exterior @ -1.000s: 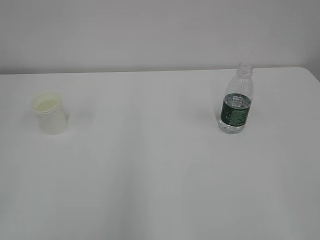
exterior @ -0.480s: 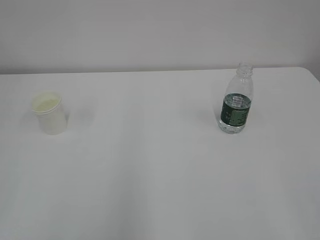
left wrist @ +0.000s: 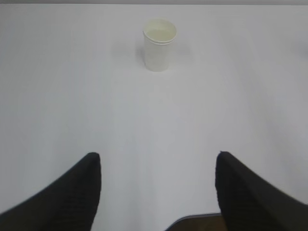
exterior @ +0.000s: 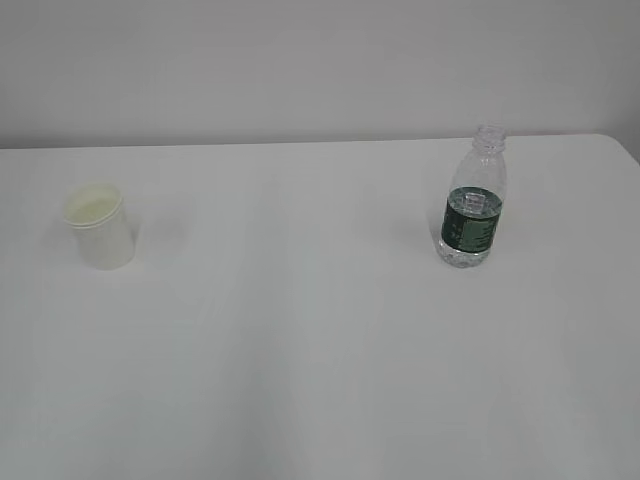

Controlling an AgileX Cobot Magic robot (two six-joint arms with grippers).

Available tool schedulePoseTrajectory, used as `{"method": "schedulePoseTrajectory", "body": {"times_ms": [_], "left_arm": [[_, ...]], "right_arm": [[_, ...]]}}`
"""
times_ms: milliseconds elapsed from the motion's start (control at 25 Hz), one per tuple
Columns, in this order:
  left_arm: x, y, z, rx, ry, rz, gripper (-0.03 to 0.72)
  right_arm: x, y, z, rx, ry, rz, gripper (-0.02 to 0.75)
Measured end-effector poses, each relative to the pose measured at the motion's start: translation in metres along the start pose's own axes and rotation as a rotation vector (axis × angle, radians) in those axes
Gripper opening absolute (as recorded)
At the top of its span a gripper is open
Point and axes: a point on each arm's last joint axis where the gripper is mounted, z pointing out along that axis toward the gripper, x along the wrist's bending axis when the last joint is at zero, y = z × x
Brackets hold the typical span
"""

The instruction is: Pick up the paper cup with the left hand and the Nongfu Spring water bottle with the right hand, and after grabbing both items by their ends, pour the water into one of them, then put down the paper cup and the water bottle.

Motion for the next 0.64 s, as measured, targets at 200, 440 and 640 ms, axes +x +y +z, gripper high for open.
{"method": "schedulePoseTrajectory", "body": {"times_ms": [200,440,640], "left_arm": [[0.0000,0.0000,0.0000,0.000,0.000,0.000,0.512],[0.0000,0.0000,0.0000,0.000,0.000,0.000,0.504],[0.0000,0.0000,0.0000,0.000,0.000,0.000,0.503]], "right_arm": [[0.0000,0.0000,0.0000,0.000,0.000,0.000,0.587],[0.0000,0.0000,0.0000,0.000,0.000,0.000,0.587],[0.0000,0.0000,0.0000,0.000,0.000,0.000,0.587]]}}
